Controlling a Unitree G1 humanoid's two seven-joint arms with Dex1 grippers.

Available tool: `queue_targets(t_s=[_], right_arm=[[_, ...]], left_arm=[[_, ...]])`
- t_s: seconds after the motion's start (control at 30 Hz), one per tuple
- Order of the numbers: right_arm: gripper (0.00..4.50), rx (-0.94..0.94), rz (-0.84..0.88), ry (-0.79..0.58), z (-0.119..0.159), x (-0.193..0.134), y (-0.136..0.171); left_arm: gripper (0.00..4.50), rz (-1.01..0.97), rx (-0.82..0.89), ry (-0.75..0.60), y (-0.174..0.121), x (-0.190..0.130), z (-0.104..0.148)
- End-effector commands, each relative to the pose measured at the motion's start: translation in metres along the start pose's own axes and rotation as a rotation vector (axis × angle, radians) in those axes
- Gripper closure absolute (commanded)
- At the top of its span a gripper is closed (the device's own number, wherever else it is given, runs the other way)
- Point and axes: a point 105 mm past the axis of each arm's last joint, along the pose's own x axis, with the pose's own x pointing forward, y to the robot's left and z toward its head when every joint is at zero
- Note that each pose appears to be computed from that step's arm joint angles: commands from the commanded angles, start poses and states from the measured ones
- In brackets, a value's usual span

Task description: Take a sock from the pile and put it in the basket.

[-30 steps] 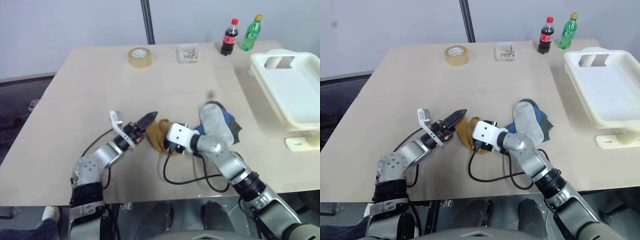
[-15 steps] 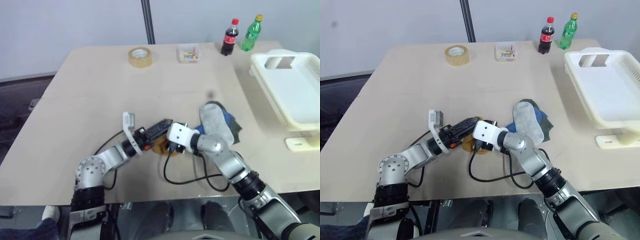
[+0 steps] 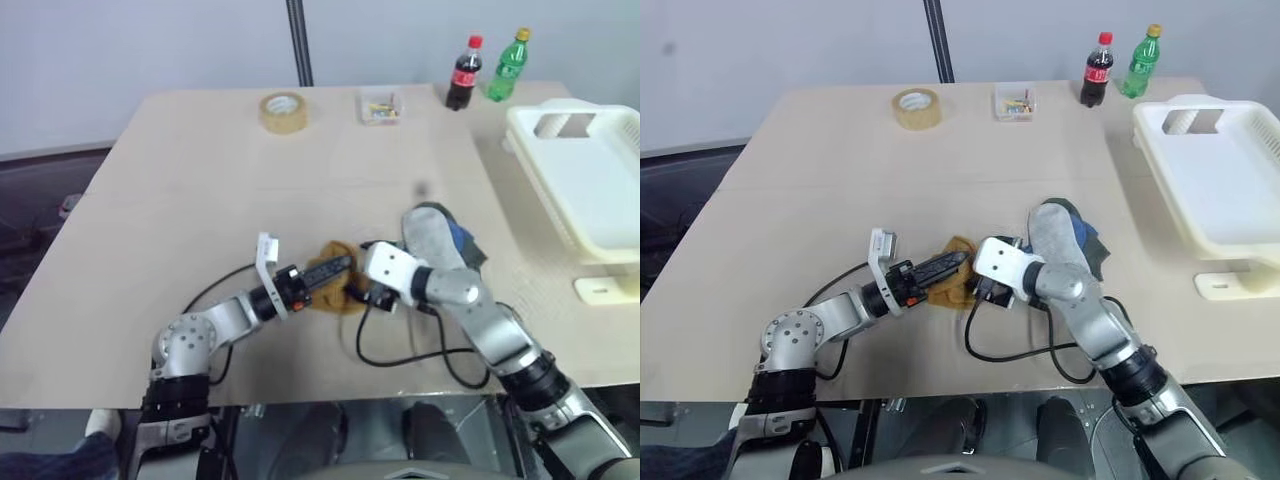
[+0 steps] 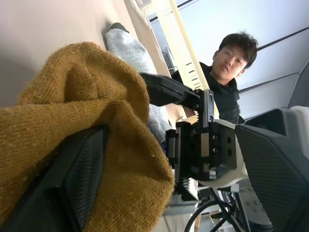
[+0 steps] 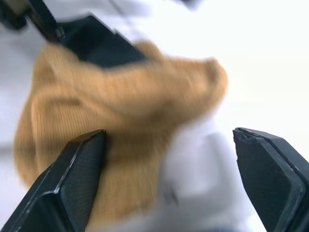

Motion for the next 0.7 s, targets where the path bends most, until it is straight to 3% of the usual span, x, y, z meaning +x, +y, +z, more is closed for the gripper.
queue_targets(t_s=[0.03, 0.2, 0.33, 0.5, 0.7], right_arm=[[0.11, 0.111, -0.067, -0.039, 0.004, -0.022, -0.020], [0.11, 0.387, -0.102, -0.137, 0.011, -0.034, -0.035], [0.11, 0.510, -0.016, -0.227, 0.033, -0.026, -0.024], [0.11, 0.550, 0.037, -0.230, 0.046, -0.004, -0.013], [0.11, 0.561, 0.091, -0.179, 0.039, 0.011, 0.000]], left_arm=[[0.00, -0.019, 0.002, -0.015, -0.002, -0.001, 0.002], [0.00, -0.035, 0.001, -0.017, -0.004, -0.002, 0.001], [0.00, -0.045, 0.000, -0.019, -0.005, -0.003, 0.001], [0.00, -0.058, 0.005, -0.031, -0.008, -0.004, 0.003], [0.00, -0.064, 0.017, -0.031, -0.010, -0.005, 0.003]])
